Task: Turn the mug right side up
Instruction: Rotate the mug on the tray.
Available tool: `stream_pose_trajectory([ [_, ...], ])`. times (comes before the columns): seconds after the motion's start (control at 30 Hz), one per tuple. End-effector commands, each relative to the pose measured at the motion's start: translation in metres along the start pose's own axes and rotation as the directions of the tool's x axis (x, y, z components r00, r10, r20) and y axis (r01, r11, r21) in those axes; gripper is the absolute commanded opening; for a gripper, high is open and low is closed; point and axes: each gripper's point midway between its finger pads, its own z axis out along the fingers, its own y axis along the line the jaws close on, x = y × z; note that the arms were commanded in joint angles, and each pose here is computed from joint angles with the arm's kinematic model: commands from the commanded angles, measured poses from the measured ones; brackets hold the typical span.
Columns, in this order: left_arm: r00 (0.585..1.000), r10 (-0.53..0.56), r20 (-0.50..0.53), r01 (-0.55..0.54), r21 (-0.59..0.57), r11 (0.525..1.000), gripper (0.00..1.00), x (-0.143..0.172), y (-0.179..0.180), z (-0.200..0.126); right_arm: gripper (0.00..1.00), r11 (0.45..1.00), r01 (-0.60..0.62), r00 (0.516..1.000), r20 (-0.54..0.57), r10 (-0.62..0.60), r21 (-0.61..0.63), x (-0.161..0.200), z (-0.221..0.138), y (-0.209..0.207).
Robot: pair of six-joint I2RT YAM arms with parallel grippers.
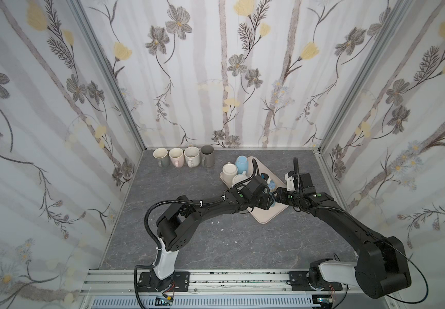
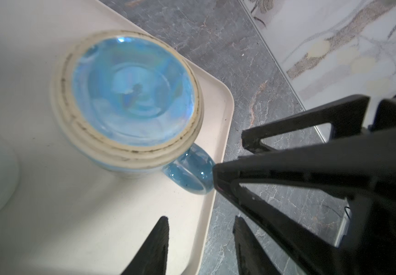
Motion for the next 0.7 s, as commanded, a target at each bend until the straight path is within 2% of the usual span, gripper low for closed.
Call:
stream_pose_trajectory([
  [0.0,0.997,-0.008,0.077,0.009,-0.013,1.0,0.45,-0.011,0.004,-0.012,0.58,0.995,0.039,0.999,-0.01,-0.039,0.089,0.006,-0.002,-0.005],
  [0.33,0.994,-0.056,0.096,0.059,-0.028,0.998,0.45,0.026,0.03,-0.037,0.56,0.978,0.154,0.987,-0.076,-0.145,0.144,0.0,0.024,-0.008],
  [0.67,0.986,-0.092,0.137,0.101,-0.061,0.993,0.45,0.04,0.048,-0.061,0.31,0.944,0.251,0.963,-0.151,-0.222,0.212,-0.001,0.042,-0.01],
])
